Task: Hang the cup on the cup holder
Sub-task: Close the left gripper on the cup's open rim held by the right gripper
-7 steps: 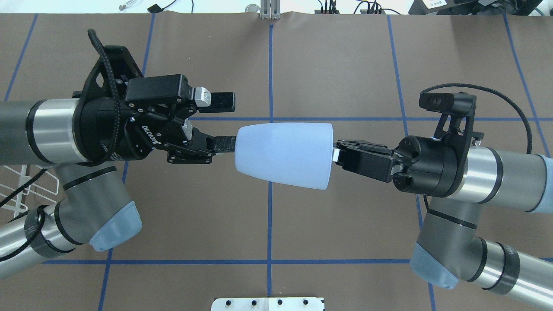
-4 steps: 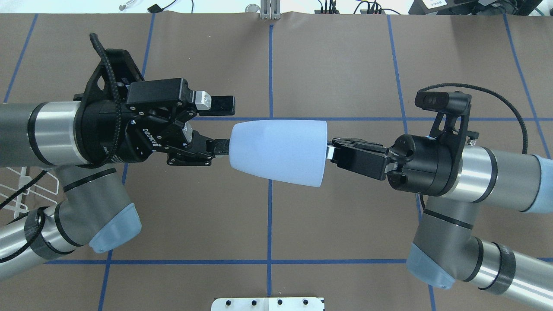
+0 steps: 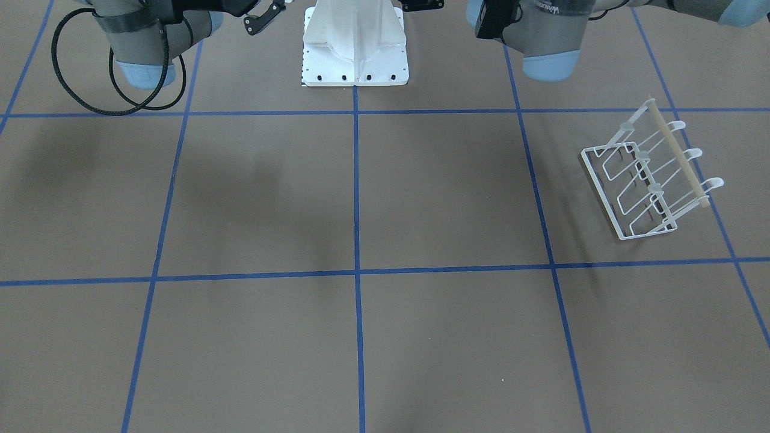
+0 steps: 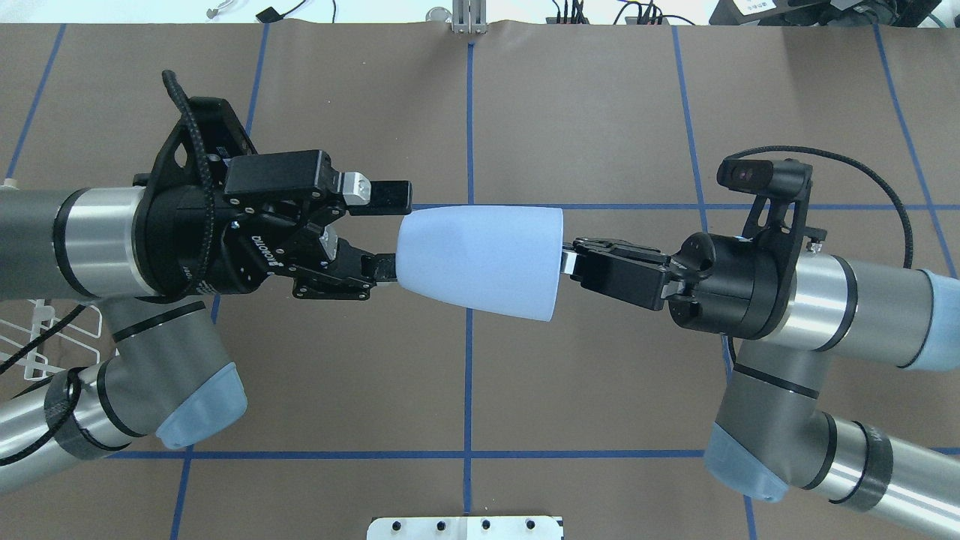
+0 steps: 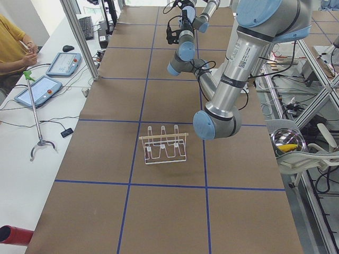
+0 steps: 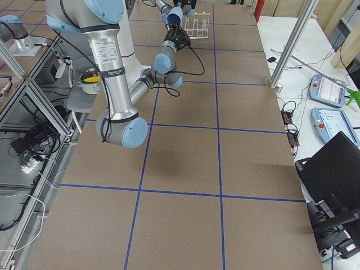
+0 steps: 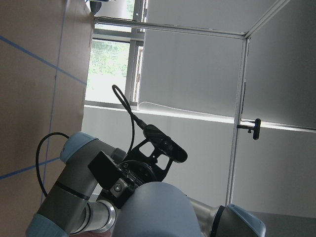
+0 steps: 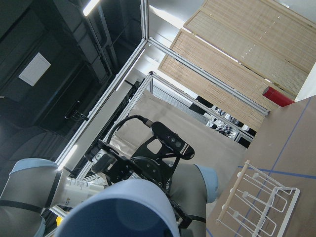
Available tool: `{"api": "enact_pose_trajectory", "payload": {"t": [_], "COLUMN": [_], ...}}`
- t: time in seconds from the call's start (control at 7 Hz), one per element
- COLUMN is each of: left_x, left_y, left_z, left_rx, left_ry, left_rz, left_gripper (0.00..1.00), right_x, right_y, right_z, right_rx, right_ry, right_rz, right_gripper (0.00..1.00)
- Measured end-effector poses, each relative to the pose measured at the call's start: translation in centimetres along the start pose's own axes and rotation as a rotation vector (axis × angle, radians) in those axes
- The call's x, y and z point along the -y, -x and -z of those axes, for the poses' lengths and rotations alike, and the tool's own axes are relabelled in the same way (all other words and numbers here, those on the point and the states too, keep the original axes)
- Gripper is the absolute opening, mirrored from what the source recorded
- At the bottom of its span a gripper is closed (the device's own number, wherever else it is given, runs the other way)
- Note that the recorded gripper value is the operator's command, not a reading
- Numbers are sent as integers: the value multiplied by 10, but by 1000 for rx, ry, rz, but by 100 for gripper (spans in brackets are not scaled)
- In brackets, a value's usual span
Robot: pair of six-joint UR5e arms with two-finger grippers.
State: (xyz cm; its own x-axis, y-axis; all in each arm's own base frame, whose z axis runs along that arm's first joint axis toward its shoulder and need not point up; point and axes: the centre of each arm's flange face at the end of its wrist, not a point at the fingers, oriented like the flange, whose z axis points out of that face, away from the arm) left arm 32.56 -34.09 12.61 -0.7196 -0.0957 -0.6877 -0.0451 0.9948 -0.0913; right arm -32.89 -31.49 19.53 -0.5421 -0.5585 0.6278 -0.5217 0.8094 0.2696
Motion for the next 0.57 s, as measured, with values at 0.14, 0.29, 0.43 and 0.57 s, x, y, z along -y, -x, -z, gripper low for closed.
{"api": "enact_pose_trajectory", "payload": {"t": [0.14,0.29,0.43,0.57], "left_x": [-1,-1,-1,-1], "left_y": [1,2,2,2], "left_z": [0,-1,-1,-1], "left_rx": [1,1,2,1], "left_ry": [1,2,2,3], "left_rz": [2,3,3,3], "left_gripper": [98,98,97,96], "right_x": [0,-1,-2,-2], "right_y": [0,0,-1,-1], "right_z": [0,-1,-2,-5], "right_rx": [-2,-4,-7,-10], "right_ry": [-6,-15,-22,-27], "right_rz": [-1,0,5,7], "right_gripper": [0,0,0,0]}}
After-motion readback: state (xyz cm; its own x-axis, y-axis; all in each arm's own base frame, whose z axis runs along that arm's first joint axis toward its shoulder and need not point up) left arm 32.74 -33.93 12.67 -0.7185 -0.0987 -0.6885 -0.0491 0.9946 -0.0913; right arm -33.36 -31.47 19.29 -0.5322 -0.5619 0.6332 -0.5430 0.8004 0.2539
